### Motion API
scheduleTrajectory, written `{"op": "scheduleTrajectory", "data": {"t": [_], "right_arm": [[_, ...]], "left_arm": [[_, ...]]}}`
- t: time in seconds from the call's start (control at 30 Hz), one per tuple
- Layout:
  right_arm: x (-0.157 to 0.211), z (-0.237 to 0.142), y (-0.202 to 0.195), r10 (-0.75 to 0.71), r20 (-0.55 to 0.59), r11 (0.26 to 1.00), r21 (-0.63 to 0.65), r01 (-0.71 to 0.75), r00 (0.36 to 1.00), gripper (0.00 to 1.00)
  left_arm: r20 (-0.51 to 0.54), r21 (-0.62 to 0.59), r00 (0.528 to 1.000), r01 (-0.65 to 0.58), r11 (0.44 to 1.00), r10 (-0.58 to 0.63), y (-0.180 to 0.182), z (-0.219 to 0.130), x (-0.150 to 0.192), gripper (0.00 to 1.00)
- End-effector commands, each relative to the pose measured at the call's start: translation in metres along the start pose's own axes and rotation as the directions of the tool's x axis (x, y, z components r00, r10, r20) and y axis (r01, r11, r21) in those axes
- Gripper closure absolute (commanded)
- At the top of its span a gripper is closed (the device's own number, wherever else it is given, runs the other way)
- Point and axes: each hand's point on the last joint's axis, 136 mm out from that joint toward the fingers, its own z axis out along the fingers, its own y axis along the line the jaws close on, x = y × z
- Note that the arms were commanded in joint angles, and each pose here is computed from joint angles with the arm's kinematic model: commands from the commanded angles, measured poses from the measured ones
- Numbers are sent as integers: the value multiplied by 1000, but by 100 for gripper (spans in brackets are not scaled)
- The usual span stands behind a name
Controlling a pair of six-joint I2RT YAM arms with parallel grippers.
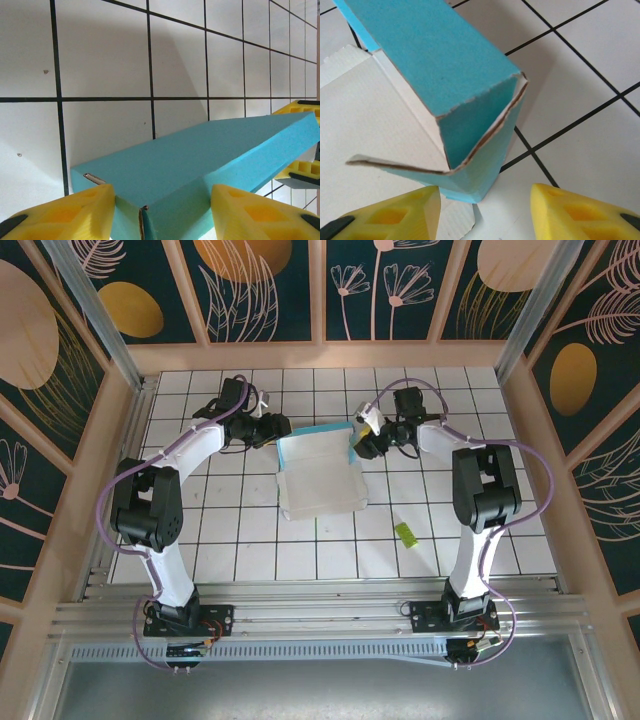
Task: Fold the paper box
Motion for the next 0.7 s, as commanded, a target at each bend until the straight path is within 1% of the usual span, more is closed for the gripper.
{"op": "scheduleTrajectory", "data": {"t": [0.0, 0.17, 0.37, 0.5, 0.67], "right_arm": [[-14, 7, -6, -13, 22, 1000, 27, 13, 1000, 49], [-18, 13, -7, 8, 33, 999, 47, -9, 999, 50], [-16, 20, -11, 49, 44, 993, 107, -53, 998, 55], [-16, 24, -14, 110, 58, 984, 137, -117, 992, 60], [-14, 30, -19, 200, 68, 964, 166, -209, 977, 63]], "left_arm": [[-16, 8, 1000, -12, 1000, 12, -6, 0, 1, 47], [-16, 10, 1000, -10, 1000, 11, -6, 0, 2, 47], [-16, 12, 1000, -12, 1000, 12, -7, -1, 2, 47], [-19, 13, 1000, -9, 1000, 9, -6, 0, 3, 47], [-20, 16, 1000, -11, 1000, 11, -6, 1, 4, 47]]}}
